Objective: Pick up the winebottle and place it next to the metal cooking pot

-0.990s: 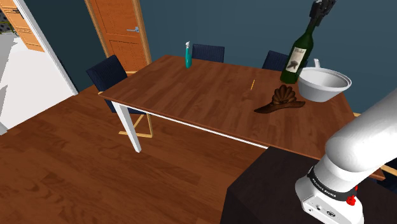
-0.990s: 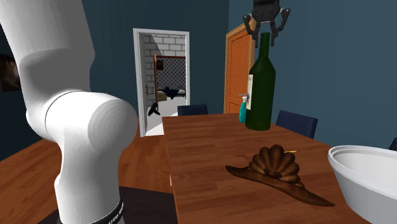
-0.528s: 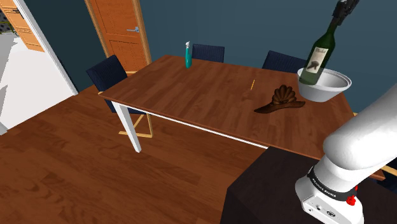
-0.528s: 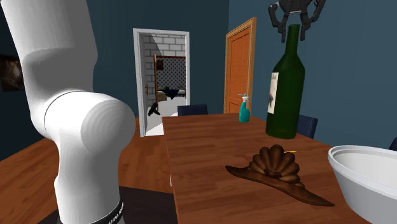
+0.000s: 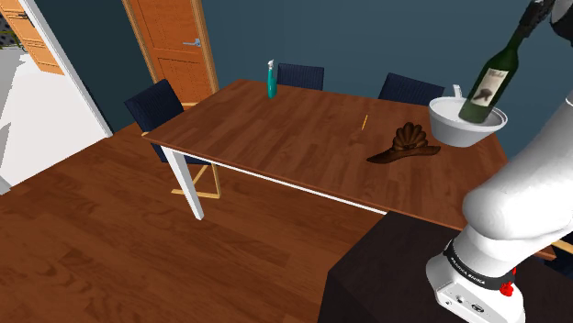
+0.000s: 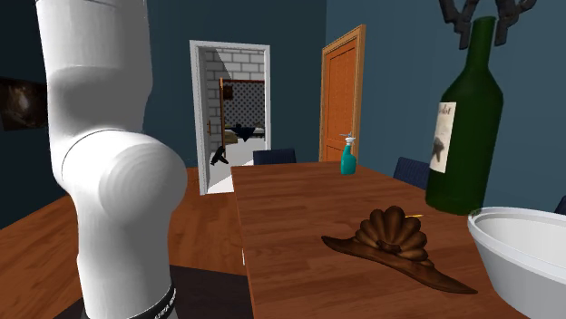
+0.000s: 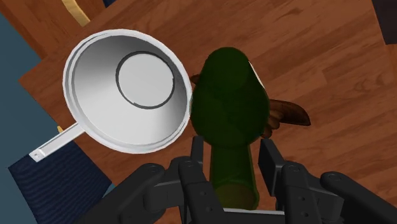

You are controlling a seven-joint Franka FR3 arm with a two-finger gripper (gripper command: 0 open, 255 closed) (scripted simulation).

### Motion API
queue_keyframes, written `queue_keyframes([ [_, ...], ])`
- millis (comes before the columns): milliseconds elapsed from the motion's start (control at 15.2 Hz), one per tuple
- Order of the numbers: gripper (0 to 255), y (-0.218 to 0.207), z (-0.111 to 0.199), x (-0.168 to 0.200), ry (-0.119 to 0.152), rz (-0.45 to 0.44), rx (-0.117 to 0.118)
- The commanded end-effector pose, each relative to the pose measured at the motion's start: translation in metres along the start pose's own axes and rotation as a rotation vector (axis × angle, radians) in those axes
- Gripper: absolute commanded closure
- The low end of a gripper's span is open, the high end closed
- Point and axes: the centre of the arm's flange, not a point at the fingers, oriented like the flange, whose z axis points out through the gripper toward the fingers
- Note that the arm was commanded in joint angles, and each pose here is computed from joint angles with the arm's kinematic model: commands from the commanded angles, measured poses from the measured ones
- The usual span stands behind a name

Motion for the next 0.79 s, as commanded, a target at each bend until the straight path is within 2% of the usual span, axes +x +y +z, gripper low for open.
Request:
queue_keyframes([
  [0,255,0.021,-0.001,-0.017,0.001,-0.003,-0.001],
  [726,255,0.135,-0.007,-0.107,0.001,-0.003,-0.001],
])
